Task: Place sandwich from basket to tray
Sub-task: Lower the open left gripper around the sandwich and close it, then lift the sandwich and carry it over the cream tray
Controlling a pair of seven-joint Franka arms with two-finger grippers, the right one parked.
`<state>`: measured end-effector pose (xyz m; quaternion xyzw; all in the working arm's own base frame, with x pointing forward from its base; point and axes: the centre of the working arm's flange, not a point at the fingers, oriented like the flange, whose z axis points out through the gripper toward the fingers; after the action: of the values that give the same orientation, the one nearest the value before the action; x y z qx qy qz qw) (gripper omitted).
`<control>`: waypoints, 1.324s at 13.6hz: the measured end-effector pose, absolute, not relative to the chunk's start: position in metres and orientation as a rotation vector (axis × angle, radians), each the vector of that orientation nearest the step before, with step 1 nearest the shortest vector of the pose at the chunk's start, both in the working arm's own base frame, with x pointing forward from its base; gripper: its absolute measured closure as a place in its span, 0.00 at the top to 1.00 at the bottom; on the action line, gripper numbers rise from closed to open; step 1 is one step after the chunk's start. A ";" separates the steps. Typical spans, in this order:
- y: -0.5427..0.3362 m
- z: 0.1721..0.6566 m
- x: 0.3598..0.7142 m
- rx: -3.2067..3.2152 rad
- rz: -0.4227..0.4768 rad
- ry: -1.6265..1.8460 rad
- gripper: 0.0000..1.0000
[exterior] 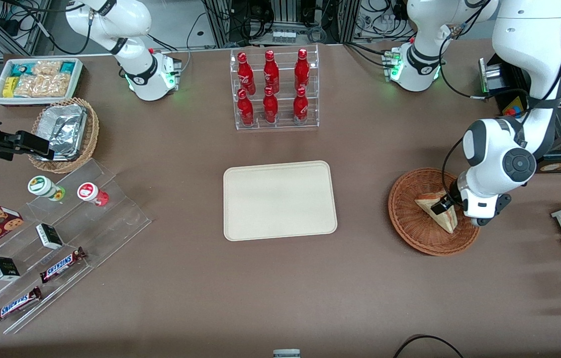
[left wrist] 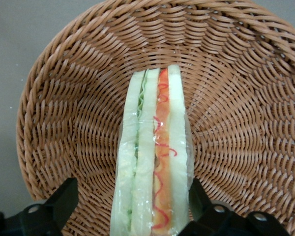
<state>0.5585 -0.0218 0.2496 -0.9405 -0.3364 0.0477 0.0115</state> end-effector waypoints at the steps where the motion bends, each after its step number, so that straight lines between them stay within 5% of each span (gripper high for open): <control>1: -0.022 0.249 0.558 -2.924 0.149 -1.074 0.97; 7: -0.027 0.260 0.563 -2.892 0.205 -1.107 0.38; 14: -0.063 0.335 0.596 -2.949 0.289 -0.901 0.17; 18: -0.162 0.337 0.587 -3.006 0.281 -0.653 0.17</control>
<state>0.5870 -0.1620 0.3371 -0.9728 -0.2113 0.0909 0.0263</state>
